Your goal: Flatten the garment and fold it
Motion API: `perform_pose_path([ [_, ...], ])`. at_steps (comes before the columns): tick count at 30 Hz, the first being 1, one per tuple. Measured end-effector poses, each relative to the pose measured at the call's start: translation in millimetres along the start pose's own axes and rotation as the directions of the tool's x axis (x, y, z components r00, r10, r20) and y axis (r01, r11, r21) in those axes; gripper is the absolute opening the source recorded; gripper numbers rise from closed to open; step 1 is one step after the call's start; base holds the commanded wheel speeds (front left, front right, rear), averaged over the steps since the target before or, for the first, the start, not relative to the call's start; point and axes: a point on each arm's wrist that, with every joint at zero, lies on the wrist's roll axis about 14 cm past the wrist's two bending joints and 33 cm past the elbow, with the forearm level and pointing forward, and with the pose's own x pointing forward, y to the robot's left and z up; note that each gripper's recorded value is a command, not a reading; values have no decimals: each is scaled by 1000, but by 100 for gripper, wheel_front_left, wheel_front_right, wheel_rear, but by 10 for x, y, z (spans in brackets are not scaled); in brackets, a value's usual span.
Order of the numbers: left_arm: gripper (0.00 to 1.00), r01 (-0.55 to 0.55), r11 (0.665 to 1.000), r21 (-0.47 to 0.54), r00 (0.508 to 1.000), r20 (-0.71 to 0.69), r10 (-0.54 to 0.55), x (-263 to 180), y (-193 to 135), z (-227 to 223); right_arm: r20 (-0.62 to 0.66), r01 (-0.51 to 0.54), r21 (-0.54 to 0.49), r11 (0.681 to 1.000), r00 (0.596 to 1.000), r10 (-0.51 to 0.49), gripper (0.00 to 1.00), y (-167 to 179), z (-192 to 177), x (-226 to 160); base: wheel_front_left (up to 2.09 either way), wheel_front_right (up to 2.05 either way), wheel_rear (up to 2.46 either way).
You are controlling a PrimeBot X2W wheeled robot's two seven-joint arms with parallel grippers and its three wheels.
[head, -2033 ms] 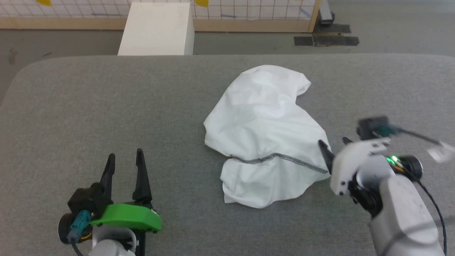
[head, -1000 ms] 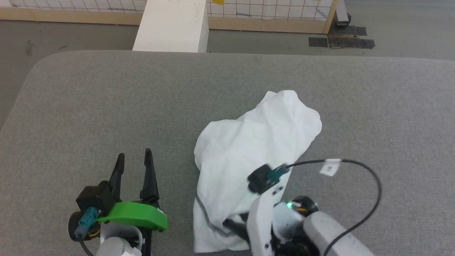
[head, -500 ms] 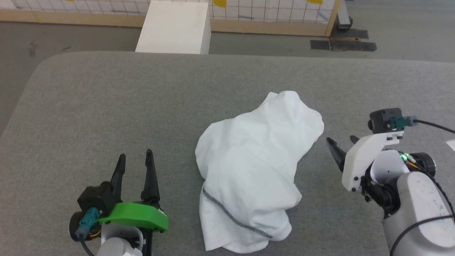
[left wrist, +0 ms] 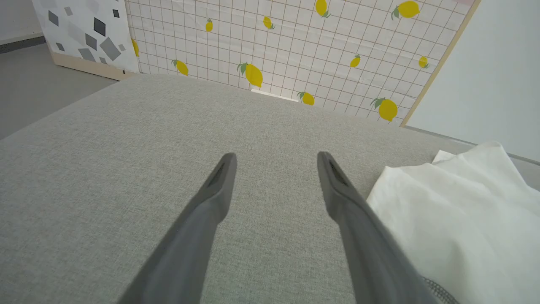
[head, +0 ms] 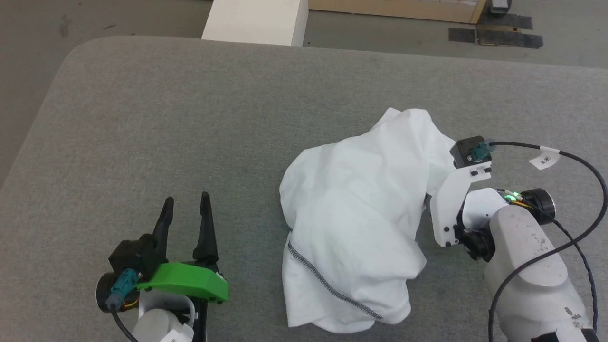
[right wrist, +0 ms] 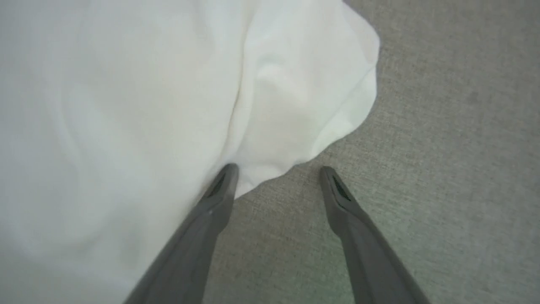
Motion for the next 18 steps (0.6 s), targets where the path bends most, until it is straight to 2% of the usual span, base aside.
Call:
perform_pose_path([
  [1, 100, -3, 1000, 0, 1000, -2, 3, -4, 12, -4, -4, -4, -4, 1000, 1000, 4, 100, 17, 3, 16, 0, 0, 0],
  [2, 100, -7, 1000, 1, 1000, -2, 7, -6, 26, -6, -3, -8, -2, 1000, 1000, 8, 72, 22, 19, 24, 0, 0, 0],
  [3, 100, -8, 1000, 0, 1000, -2, 8, -4, 31, -5, 5, -9, -5, 1000, 1000, 9, 0, 27, 44, 26, 0, 0, 0],
  [8, 100, 6, 1000, -1, 1000, 3, -6, 19, -19, 4, 76, 2, 73, 997, 997, -7, 0, -123, 166, -48, 0, 0, 0],
  [12, 100, 23, 1000, -6, 1000, 11, -23, 33, -83, 29, 137, 131, 159, 979, 979, -153, 0, -826, 265, -267, 0, 0, 0],
  [15, 100, 33, 999, -4, 999, 18, -33, 39, -117, 50, 139, 249, 243, 937, 948, -287, 0, -1430, 208, -515, 0, 0, 0],
  [18, 100, 42, 999, -3, 999, 22, -42, 45, -146, 63, 113, 345, 358, 868, 907, -407, 0, -1923, -1, -779, 0, 0, 0],
])
